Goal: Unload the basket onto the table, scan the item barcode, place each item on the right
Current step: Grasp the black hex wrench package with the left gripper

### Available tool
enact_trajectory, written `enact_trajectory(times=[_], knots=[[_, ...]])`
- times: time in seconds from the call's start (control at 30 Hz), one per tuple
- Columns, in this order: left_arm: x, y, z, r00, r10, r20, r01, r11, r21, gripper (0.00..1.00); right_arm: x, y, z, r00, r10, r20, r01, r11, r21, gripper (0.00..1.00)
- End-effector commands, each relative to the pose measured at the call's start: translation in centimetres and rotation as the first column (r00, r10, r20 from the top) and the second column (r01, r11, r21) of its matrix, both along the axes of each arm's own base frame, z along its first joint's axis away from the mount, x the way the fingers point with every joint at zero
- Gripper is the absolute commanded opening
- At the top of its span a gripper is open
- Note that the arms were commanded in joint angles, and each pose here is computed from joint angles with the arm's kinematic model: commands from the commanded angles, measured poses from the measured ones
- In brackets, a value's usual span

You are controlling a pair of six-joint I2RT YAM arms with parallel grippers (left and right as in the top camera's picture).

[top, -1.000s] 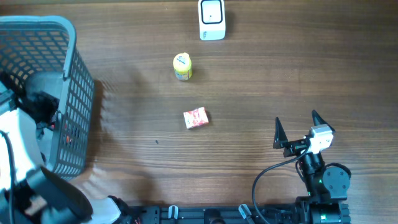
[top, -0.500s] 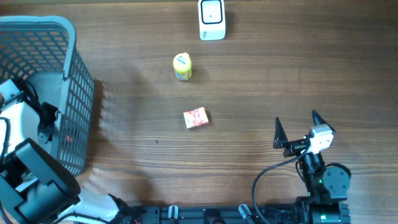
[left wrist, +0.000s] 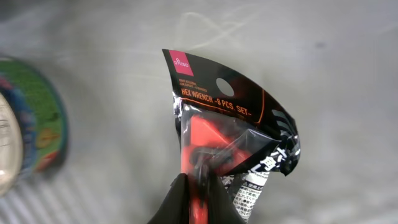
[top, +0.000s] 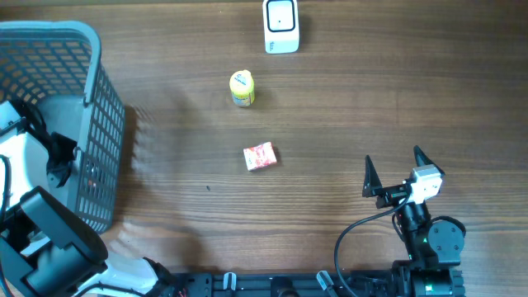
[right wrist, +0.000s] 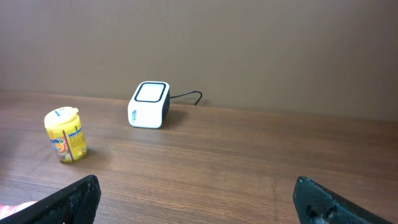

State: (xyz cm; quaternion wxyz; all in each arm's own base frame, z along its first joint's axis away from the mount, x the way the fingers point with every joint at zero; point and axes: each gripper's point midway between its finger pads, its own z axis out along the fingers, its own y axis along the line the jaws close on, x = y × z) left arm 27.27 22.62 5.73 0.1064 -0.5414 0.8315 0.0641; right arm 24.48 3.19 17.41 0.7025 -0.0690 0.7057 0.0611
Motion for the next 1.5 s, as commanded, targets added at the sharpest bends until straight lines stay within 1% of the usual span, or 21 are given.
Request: enact_trajectory(times=[0.0,0.1,0.23,0.3,0.33,0.37,0.4,0.43,0.47,0.5,0.53,0.57,0.7,0.8,0.9,1.17,1.2,1.27,1.33,1.37,1.47], knots=[[3.7,-1.0,4.6,0.976,-0.022,0.217,0.035,0.998,-0.055,0.04,0.0,0.0,0.3,1.0,-0.002,0.01,0.001,1.0,0.012,1.0],[5.4,-1.5,8.5,0.936,-0.003,0.351,0.03,0.997,-0.071,0.04,0.0,0.0,0.3,1.0,-0.002,0.01,0.001,1.0,0.012,1.0],[6.4,-2.0,12.8,0.887,-0.018,0.462,0.045,0.998,-0.048,0.04,0.0,0.0,0.3,1.0,-0.002,0.01,0.001,1.0,0.012,1.0],[7.0,-2.6,15.9,0.836,-0.048,0.547,0.073,0.997,-0.025,0.04,0.0,0.0,0.3,1.0,-0.002,0.01,0.001,1.0,0.012,1.0],[6.8,-2.5,16.4,0.833,-0.051,0.551,0.065,0.998,-0.007,0.04,0.0,0.0,0.3,1.0,-0.002,0.01,0.001,1.0,0.012,1.0],[6.4,-2.3,16.2,0.844,-0.043,0.535,0.052,0.999,-0.002,0.04,0.0,0.0,0.3,1.0,-0.002,0.01,0.001,1.0,0.012,1.0],[5.7,-2.1,15.6,0.864,-0.028,0.502,0.033,0.999,-0.001,0.34,0.0,0.0,0.3,1.0,-0.002,0.01,0.001,1.0,0.012,1.0],[5.1,-1.8,14.7,0.89,-0.011,0.456,0.01,1.0,0.003,0.53,0.0,0.0,0.3,1.0,-0.002,0.01,0.001,1.0,0.012,1.0],[4.3,-1.4,12.7,0.929,0.013,0.369,-0.02,1.0,0.013,0.75,0.0,0.0,0.3,1.0,-0.002,0.01,0.001,1.0,0.012,1.0],[4.0,-1.3,11.6,0.943,0.05,0.329,-0.053,0.999,0.003,0.91,0.0,0.0,0.3,1.0,-0.002,0.01,0.001,1.0,0.012,1.0],[4.1,-1.3,10.1,0.952,0.099,0.288,-0.097,0.995,-0.021,0.96,0.0,0.0,0.3,1.0,-0.002,0.01,0.001,1.0,0.012,1.0],[4.5,-1.5,9.2,0.954,0.117,0.275,-0.11,0.993,-0.039,1.0,0.0,0.0,0.3,1.0,-0.002,0.01,0.001,1.0,0.012,1.0],[6.1,-1.9,4.9,0.952,0.22,0.211,-0.202,0.974,-0.104,1.0,0.0,0.0,0.3,1.0,-0.002,0.01,0.001,1.0,0.012,1.0],[5.5,-2.4,1.8,0.943,0.314,0.107,-0.304,0.947,-0.101,1.0,0.0,0.0,0.3,1.0,-0.002,0.01,0.001,1.0,0.012,1.0],[5.7,-3.0,0.1,0.921,0.382,0.07,-0.373,0.921,-0.112,1.0,0.0,0.0,0.3,1.0,-0.002,0.01,0.001,1.0,0.012,1.0],[7.9,-1.6,-3.2,0.918,0.383,0.102,-0.375,0.923,-0.086,1.0,0.0,0.0,0.3,1.0,-0.002,0.01,0.001,1.0,0.012,1.0],[7.9,-1.6,-3.8,0.913,0.396,0.097,-0.389,0.917,-0.09,0.98,0.0,0.0,0.3,1.0,-0.002,0.01,0.001,1.0,0.012,1.0],[7.9,-1.6,-4.6,0.915,0.396,0.08,-0.388,0.917,-0.092,0.8,0.0,0.0,0.3,1.0,-0.002,0.01,0.001,1.0,0.012,1.0],[8.0,-2.0,-5.0,0.917,0.393,0.072,-0.384,0.916,-0.114,0.56,0.0,0.0,0.3,1.0,-0.002,0.01,0.001,1.0,0.012,1.0],[8.2,-2.3,-5.0,0.917,0.391,0.076,-0.379,0.916,-0.133,0.49,0.0,0.0,0.3,1.0,-0.002,0.01,0.001,1.0,0.012,1.0],[8.8,-3.3,-5.0,0.92,0.383,0.085,-0.361,0.911,-0.199,0.49,0.0,0.0,0.3,1.0,-0.002,0.01,0.001,1.0,0.012,1.0]])
